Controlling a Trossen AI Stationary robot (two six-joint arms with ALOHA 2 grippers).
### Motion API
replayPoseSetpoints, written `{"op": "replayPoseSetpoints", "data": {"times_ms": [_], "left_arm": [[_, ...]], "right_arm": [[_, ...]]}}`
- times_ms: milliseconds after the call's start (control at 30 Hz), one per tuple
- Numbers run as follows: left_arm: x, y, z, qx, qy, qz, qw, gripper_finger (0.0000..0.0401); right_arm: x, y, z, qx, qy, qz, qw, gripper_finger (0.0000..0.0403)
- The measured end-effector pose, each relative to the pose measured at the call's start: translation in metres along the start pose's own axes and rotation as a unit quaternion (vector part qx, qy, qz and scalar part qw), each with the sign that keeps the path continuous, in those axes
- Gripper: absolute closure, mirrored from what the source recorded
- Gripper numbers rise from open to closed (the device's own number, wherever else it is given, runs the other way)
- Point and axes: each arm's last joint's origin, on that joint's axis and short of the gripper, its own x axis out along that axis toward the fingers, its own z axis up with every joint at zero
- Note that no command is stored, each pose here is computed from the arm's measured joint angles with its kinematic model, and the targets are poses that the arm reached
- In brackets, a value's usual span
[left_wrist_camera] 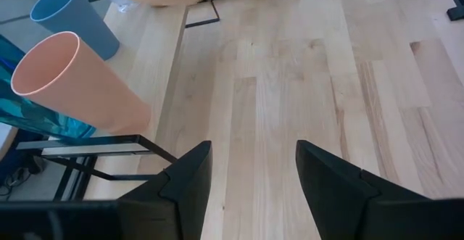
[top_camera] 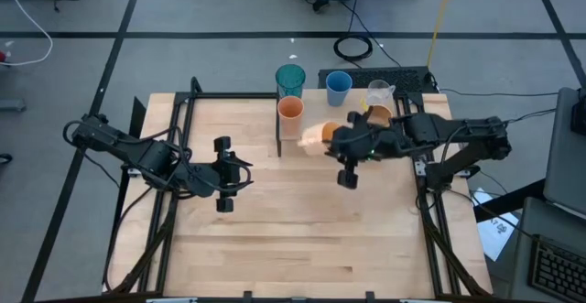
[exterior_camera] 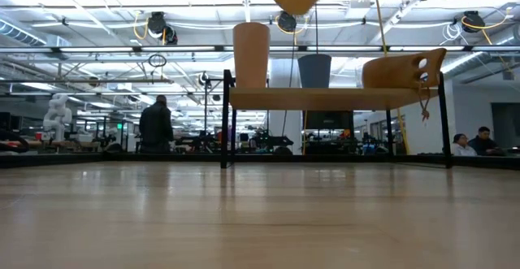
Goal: Stack small to large cups/mugs on shelf
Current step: Put the light orange mug on the shelf
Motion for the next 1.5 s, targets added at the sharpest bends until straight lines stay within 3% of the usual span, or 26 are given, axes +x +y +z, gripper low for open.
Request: {"op": "replayPoseSetpoints", "data": {"times_ms": [367,567,833,1067,1167,1300,1500], "left_arm": [[0.000,0.000,0.000,0.004,0.000,0.000,1.000,0.0199],[0.000,0.000,0.000,0.008,0.000,0.000,1.000,0.0199],[-0.001,-0.001,0.000,0.015,-0.006,0.015,1.000,0.0199],[-0.002,-0.002,0.002,0.017,-0.018,0.030,0.999,0.0199],[-0.002,-0.002,0.004,0.019,-0.025,0.030,0.999,0.0199],[-0.002,-0.003,0.005,0.020,-0.031,0.029,0.999,0.0199],[-0.002,-0.003,0.005,0.020,-0.030,0.029,0.999,0.0199]], "right_arm": [[-0.013,-0.017,0.021,0.035,-0.119,0.015,0.992,0.0400],[-0.010,-0.015,0.029,0.021,-0.244,0.074,0.967,0.0400],[0.021,-0.018,-0.009,0.012,-0.291,0.071,0.954,0.0399],[0.031,-0.021,-0.042,0.016,-0.335,0.141,0.932,0.0399],[0.033,-0.022,-0.052,-0.014,-0.334,0.131,0.933,0.0399],[0.035,-0.022,-0.062,-0.101,-0.339,0.100,0.930,0.0399],[0.038,-0.021,-0.069,-0.198,-0.342,0.068,0.916,0.0399]]}}
